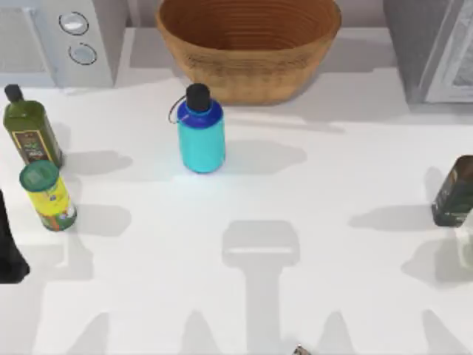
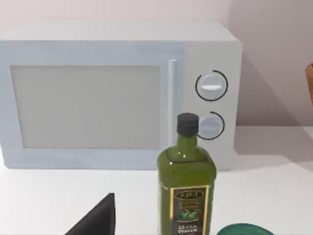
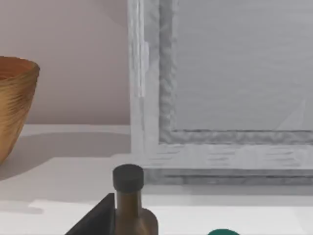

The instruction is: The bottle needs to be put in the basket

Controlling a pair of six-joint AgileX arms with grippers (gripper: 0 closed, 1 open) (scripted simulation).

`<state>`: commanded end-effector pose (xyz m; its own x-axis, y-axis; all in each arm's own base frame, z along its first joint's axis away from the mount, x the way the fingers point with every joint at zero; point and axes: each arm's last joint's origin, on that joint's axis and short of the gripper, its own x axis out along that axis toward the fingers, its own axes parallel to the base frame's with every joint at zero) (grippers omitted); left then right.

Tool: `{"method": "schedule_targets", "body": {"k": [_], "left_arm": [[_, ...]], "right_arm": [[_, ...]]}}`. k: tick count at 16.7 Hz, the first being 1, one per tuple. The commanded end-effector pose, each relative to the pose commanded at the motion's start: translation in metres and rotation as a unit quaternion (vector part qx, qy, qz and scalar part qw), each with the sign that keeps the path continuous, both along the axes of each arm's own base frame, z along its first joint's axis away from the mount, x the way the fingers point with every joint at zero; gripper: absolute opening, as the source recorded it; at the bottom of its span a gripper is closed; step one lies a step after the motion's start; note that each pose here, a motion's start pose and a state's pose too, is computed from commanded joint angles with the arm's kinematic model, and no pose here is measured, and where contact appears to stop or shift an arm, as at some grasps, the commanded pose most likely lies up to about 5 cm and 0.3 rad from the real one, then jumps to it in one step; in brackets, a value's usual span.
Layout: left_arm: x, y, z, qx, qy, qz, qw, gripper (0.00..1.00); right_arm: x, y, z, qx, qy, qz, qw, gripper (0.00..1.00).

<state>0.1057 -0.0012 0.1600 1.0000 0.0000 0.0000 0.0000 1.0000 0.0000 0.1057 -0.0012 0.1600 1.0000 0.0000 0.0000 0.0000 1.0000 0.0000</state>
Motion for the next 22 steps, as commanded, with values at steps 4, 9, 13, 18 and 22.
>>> {"method": "schedule_targets", "body": {"k": [4,9,13,18,22], "left_arm": [[0.002,-0.001,-0.002,0.002,0.009,-0.007,1.0,1.0],[0.015,-0.009,-0.021,0.017,0.081,-0.061,0.995,1.0],[0.028,-0.022,-0.042,0.025,0.164,-0.133,0.977,1.0],[0.051,-0.04,-0.061,0.015,0.236,-0.229,0.944,1.0],[0.082,-0.058,-0.081,-0.009,0.259,-0.293,0.92,1.0]], "right_arm": [[0.0,0.0,0.0,0.0,0.0,0.0,1.0,1.0],[0.0,0.0,0.0,0.0,0.0,0.0,1.0,1.0],[0.0,0.0,0.0,0.0,0.0,0.0,1.0,1.0],[0.0,0.0,0.0,0.0,0.0,0.0,1.0,1.0],[0.0,0.0,0.0,0.0,0.0,0.0,1.0,1.0]]}}
